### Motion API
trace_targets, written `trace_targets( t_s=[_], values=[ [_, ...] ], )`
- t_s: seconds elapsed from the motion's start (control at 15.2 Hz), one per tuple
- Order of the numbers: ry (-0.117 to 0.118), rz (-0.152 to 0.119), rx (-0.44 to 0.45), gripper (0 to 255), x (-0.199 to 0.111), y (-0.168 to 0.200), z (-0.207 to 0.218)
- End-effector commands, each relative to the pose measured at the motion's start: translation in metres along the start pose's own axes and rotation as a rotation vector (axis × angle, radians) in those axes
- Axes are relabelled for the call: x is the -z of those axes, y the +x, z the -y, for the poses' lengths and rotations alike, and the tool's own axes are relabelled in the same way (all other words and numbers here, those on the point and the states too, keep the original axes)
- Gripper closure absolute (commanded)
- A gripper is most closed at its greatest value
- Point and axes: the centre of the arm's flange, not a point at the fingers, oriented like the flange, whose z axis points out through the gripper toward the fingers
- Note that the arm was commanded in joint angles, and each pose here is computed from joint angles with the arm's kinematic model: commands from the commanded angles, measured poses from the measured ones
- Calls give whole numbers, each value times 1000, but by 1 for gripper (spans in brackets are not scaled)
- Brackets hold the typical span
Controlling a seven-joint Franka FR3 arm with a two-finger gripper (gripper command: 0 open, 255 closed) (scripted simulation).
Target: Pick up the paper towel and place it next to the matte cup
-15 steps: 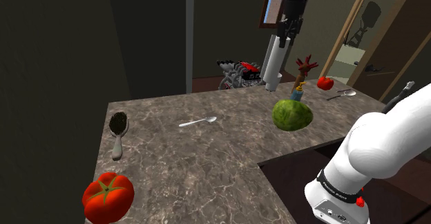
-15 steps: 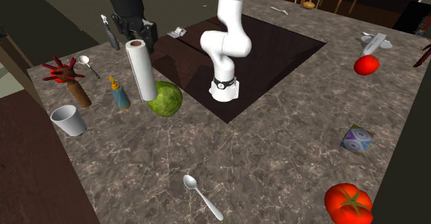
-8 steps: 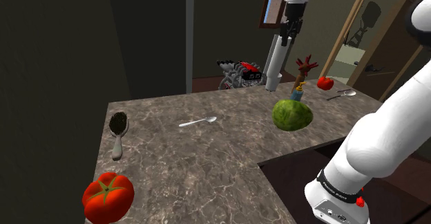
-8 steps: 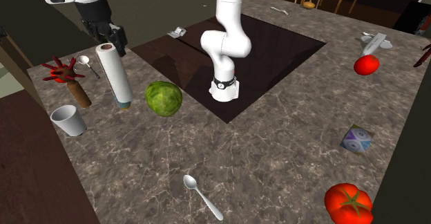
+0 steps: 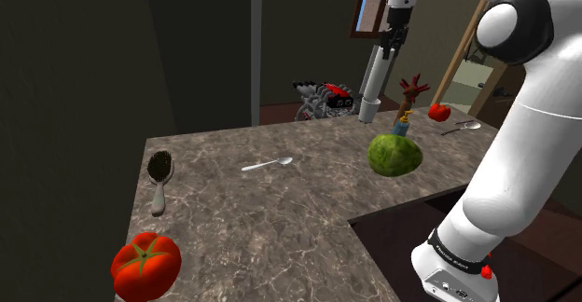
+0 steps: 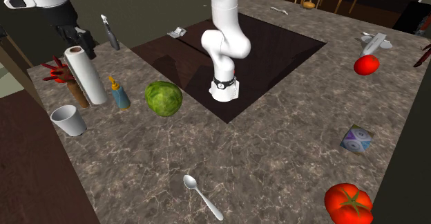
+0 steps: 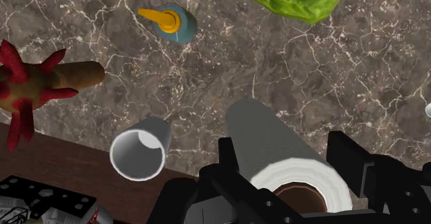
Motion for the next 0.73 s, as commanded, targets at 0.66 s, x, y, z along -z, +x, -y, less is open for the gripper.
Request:
trace_targets(
  t_s=[0.66],
  values=[
    [-1, 0, 2, 255, -33, 47, -96]
  ],
)
